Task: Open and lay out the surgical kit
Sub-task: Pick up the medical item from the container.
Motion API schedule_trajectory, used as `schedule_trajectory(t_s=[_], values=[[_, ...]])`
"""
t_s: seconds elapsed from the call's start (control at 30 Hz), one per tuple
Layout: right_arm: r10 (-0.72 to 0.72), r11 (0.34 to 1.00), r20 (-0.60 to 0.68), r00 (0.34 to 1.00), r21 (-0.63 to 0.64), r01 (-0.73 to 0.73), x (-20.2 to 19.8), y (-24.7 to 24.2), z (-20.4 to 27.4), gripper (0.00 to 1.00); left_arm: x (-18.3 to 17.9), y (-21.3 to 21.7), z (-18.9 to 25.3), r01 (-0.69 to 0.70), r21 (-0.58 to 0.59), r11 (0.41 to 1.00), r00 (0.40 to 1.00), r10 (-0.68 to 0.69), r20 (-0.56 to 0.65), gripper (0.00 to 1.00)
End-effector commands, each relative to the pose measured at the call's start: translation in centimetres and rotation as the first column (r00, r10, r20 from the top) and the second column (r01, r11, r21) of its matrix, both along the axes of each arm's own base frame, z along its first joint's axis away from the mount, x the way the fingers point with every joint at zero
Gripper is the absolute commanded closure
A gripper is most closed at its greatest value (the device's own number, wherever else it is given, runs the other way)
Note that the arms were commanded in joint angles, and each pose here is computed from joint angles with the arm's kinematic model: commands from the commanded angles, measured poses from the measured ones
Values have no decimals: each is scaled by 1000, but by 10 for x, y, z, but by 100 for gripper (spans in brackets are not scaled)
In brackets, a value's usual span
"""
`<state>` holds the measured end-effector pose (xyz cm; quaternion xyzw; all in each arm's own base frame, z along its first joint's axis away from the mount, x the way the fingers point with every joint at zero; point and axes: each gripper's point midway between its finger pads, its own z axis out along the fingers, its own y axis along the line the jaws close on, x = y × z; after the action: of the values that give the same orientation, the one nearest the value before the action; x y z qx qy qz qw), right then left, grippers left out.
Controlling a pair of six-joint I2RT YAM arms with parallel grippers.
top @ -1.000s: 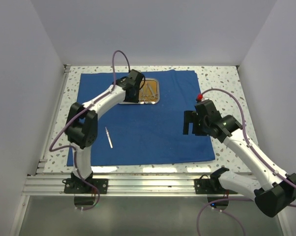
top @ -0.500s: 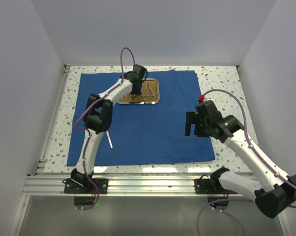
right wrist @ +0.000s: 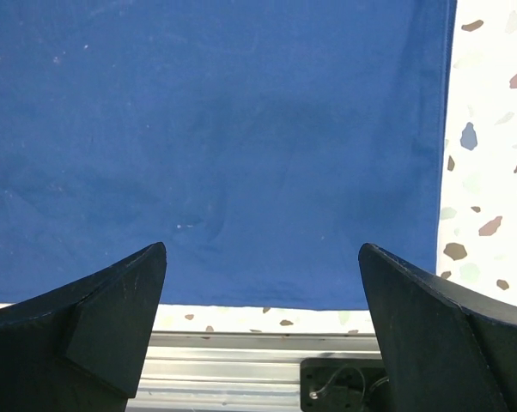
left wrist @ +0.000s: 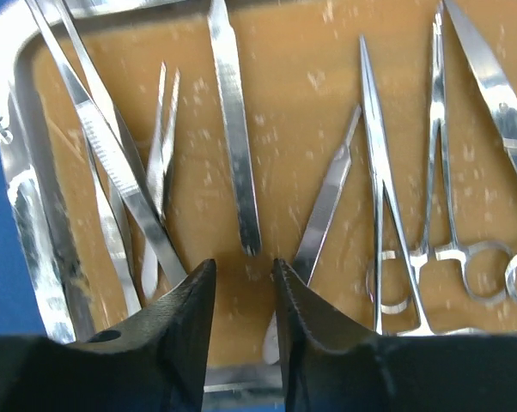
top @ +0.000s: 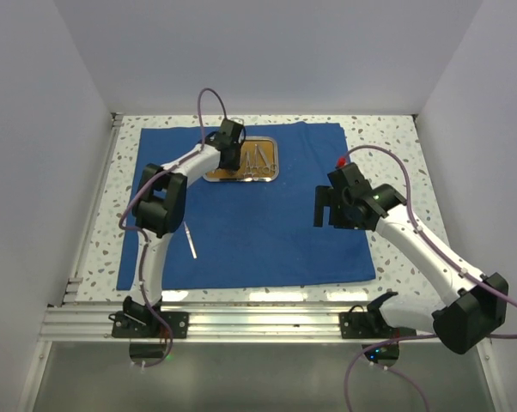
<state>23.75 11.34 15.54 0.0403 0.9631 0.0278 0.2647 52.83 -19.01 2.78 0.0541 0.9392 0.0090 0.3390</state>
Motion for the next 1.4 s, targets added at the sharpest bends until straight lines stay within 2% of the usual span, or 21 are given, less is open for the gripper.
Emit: schedule_trajectory(t_s=[0.0,0.07,0.17,0.37,0.57,0.7,0.8,1.37], values=[[-30,999,59,998,43,28,19,9,14,2,-51,-11,-29,117,-47,992,979,-124,-160,62],[-33,998,64,997,55,30,22,12,14,2,-56,-22,-24,154,-89,984,973,-166,-160,54],[-31,998,59,998,53,28,22,13,14,2,-58,-29,-21,167,-123,978,969,-186,-163,51],[-34,999,59,998,44,31,15,7,14,1,-39,-37,5,165,-144,976,979,-180,-93,49],[-39,998,58,998,48,36,5,2,12,2,-22,-52,12,161,-165,973,979,-178,-95,50],[-40,998,58,998,42,37,1,-2,11,2,-6,-56,40,142,-168,975,989,-148,-21,50],[-34,999,57,998,37,32,0,-3,11,1,-1,-59,46,134,-178,975,990,-138,-9,50],[25,1000,59,998,-16,-24,1,-7,11,2,-25,-65,-2,15,-111,994,993,-28,-117,57]])
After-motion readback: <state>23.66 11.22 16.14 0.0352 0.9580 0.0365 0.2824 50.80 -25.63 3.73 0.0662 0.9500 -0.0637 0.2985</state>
